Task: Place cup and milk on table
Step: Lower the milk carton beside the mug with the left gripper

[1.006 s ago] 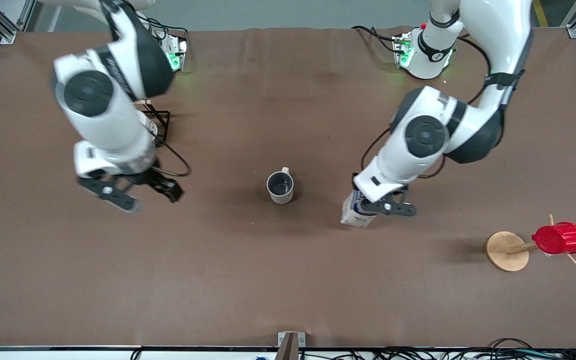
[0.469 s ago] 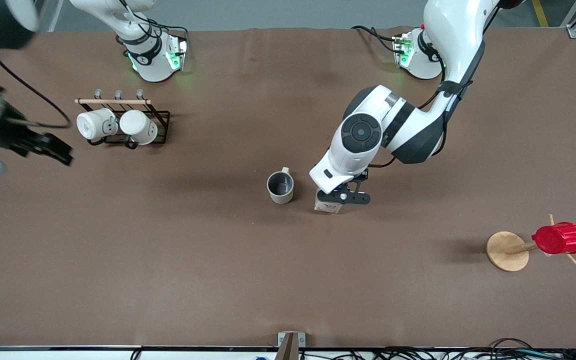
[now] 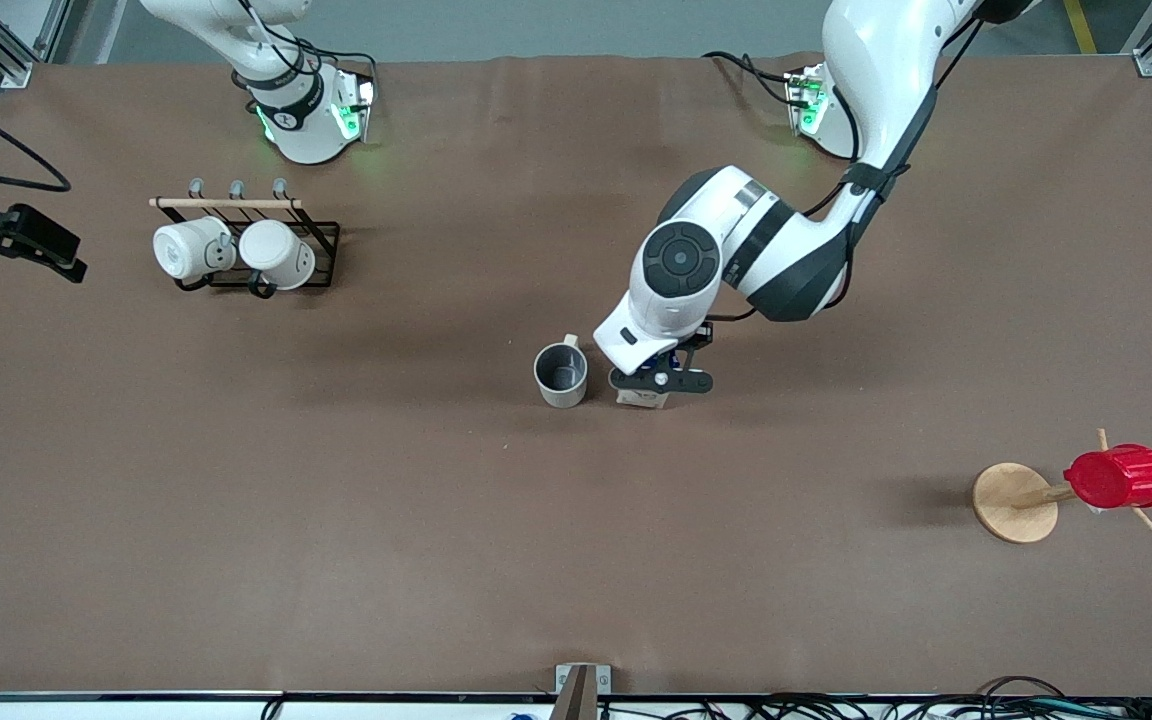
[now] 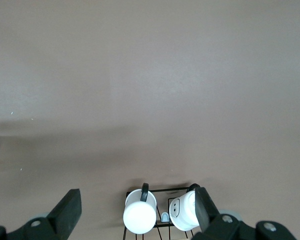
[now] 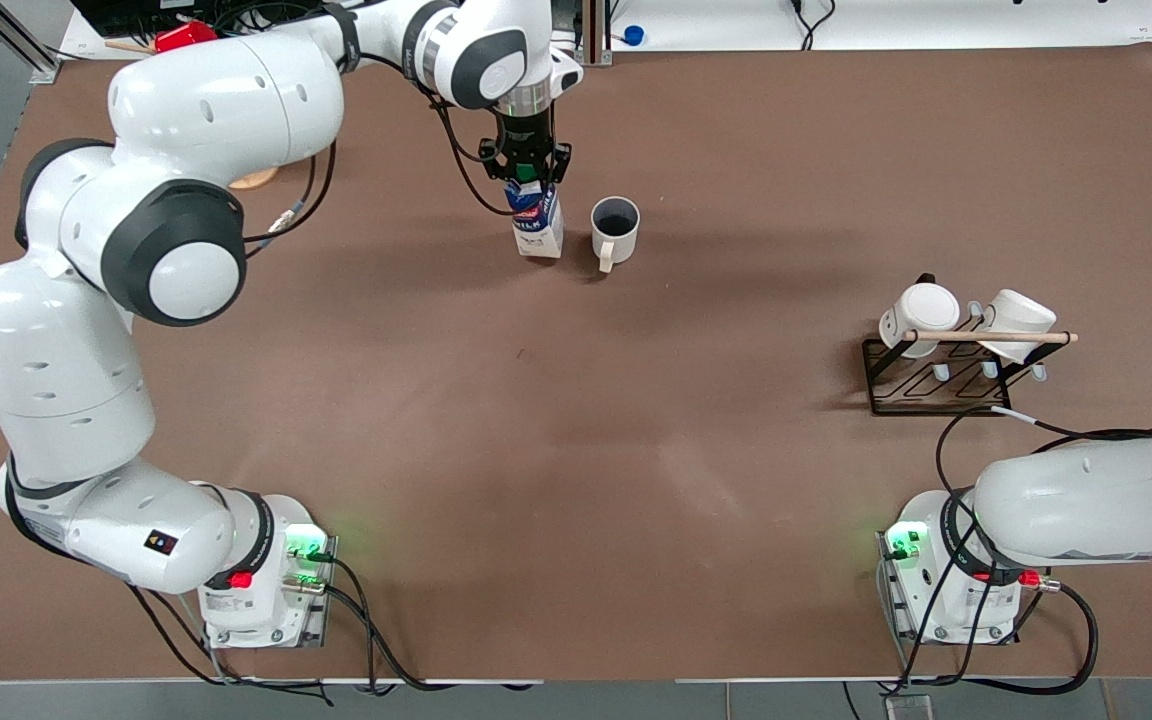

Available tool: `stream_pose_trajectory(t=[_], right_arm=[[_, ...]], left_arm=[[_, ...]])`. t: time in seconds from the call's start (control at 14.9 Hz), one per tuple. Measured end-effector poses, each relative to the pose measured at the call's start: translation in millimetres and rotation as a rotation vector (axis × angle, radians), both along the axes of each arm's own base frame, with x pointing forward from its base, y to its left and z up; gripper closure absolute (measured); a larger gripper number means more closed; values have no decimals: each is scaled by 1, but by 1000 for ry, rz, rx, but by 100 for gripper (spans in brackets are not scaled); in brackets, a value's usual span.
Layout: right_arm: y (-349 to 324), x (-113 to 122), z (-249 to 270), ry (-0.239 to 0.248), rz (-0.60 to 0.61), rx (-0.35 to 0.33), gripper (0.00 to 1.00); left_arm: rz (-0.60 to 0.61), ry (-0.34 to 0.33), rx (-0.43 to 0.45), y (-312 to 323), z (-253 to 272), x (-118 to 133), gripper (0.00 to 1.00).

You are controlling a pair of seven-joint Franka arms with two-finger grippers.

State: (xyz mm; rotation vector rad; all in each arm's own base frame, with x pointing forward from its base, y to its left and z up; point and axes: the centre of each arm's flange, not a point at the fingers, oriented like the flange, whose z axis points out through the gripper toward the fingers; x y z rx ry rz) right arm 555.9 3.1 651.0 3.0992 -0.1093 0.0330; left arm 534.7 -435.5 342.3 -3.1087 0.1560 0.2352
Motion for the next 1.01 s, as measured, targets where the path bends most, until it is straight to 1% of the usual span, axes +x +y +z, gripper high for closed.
stream_pose_trajectory(t=[0.47, 0.6, 1.01], right_arm=[[3, 0, -1, 5, 4, 0, 0], [2, 0, -1, 6, 4, 0, 0], [2, 0, -2, 7, 4, 0, 0]], left_arm=[[-28, 23, 12, -18, -17, -15, 60], [-9, 24, 15, -19, -18, -15, 60], [-6, 22, 17, -21, -18, -16, 60]])
